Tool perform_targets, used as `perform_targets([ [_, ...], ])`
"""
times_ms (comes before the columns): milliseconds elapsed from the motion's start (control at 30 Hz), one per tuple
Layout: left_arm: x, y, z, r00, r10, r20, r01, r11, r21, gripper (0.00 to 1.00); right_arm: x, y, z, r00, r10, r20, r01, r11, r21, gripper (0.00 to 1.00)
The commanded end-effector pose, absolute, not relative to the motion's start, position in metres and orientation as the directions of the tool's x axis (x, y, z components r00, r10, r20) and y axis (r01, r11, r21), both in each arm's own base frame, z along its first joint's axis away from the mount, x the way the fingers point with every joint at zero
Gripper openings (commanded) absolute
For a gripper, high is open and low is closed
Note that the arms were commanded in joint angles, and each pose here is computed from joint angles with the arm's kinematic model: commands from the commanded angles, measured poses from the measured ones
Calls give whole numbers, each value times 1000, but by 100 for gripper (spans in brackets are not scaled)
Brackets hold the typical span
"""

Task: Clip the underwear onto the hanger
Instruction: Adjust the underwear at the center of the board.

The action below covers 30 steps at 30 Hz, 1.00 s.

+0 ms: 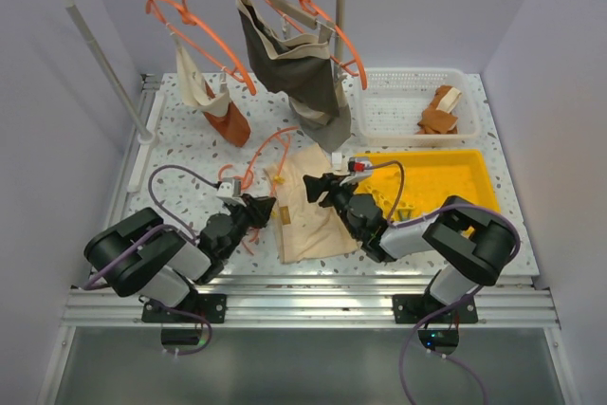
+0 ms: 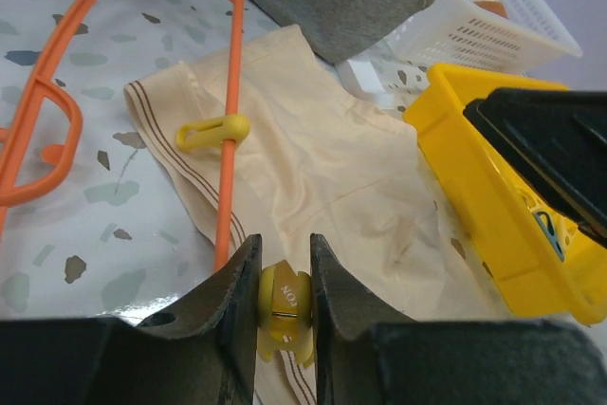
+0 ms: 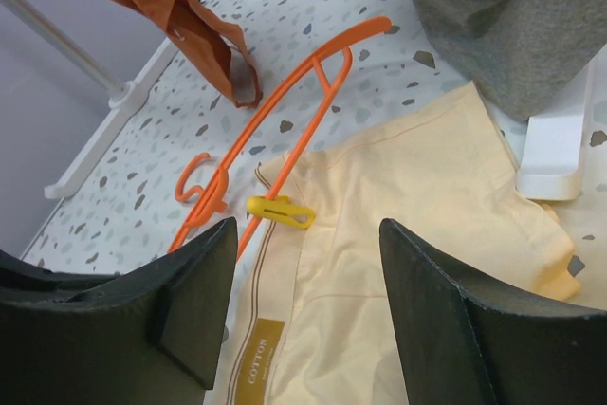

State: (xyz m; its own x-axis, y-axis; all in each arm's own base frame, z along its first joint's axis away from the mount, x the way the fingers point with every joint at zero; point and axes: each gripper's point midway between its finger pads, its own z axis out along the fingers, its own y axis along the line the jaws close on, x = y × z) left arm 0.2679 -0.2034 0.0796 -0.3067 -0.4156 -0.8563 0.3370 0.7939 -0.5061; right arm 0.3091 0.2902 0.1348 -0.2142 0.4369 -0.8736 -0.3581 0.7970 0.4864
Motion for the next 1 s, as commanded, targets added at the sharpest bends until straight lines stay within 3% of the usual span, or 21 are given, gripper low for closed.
perform_targets([
  [0, 236, -149, 137, -63, -570, -819, 397, 739, -545, 0, 303, 296, 135, -215, 437, -873, -396, 778, 487, 65],
  [300, 234, -127, 148, 26, -570, -821, 358, 772, -525, 0, 296, 308, 124, -251, 408, -878, -427, 767, 479, 64],
  [733, 242, -124, 131, -11, -566, -824, 290, 787, -544, 0, 287, 318, 120, -272, 390, -880, -458, 752, 474, 64],
  [967, 246, -131, 122, -51, -564, -824, 282, 783, -554, 0, 262, 341, 102, -283, 259, -923, -509, 775, 374, 63],
])
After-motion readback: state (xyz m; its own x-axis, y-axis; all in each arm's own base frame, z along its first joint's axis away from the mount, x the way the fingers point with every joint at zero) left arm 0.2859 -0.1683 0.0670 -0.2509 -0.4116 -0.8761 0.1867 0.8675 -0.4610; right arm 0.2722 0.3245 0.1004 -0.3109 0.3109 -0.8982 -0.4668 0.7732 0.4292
